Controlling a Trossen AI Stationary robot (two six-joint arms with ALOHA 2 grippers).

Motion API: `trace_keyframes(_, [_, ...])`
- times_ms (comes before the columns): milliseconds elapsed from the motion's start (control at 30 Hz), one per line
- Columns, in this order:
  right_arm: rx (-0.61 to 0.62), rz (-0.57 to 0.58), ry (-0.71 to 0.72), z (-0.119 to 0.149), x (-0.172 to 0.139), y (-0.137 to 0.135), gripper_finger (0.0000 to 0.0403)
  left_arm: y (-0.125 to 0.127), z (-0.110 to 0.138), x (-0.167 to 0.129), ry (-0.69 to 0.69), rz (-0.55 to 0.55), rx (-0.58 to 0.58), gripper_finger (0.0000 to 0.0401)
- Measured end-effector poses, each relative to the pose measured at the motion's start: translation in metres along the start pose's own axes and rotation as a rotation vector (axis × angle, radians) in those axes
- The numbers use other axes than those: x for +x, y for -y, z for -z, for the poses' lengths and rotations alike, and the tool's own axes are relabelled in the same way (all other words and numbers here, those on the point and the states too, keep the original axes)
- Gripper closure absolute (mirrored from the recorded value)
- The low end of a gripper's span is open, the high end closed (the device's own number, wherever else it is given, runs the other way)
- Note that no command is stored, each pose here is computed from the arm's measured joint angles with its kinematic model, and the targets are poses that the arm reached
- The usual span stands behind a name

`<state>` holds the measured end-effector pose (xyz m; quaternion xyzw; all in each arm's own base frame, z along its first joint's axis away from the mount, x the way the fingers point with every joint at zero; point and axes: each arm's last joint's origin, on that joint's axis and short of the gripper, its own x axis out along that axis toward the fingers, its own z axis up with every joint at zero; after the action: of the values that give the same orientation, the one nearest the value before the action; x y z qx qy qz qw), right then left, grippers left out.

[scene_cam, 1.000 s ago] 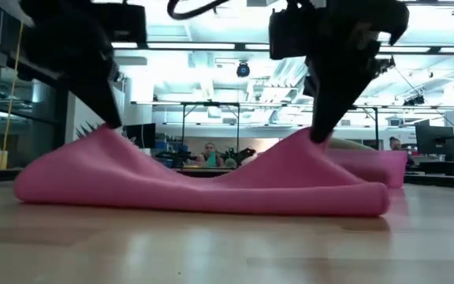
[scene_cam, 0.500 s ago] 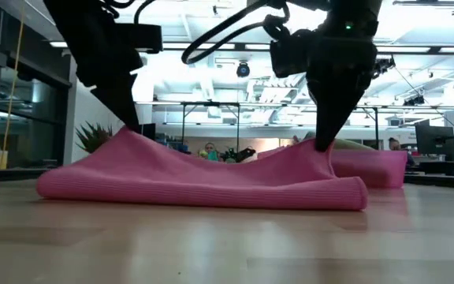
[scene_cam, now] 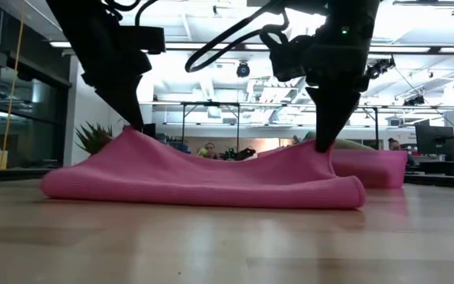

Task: Fold microfiber towels
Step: Fold the pink microfiber cloth

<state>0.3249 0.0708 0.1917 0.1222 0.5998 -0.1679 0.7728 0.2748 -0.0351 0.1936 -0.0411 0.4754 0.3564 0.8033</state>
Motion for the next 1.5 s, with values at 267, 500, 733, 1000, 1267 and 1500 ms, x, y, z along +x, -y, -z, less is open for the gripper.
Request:
trace_keyframes(267, [0.004,0.033,0.013,-0.002,0.001,0.005,0.0403,0.0,0.001,0.0,-0.008,0.003,-0.032,0.0401])
trace_keyframes(500, [0.0,0.048,0.004,-0.005,0.002,0.01,0.0403,0.003,0.004,-0.003,-0.004,0.004,-0.062,0.0401])
trace_keyframes(733, [0.016,0.044,-0.002,-0.008,0.002,0.015,0.0403,0.002,0.005,-0.004,0.004,-0.021,-0.055,0.0401])
trace_keyframes(1000, [0.025,0.043,-0.002,-0.008,0.002,0.015,0.0403,0.001,0.005,-0.004,0.0,-0.025,-0.007,0.0393])
trace_keyframes(1267, [0.02,0.043,-0.001,-0.008,0.002,0.015,0.0403,0.0,0.005,-0.003,0.017,-0.05,0.029,0.0359])
trace_keyframes(1500, [0.019,0.06,0.011,-0.009,0.003,0.016,0.0402,-0.002,0.006,-0.004,0.017,-0.081,0.053,0.0319])
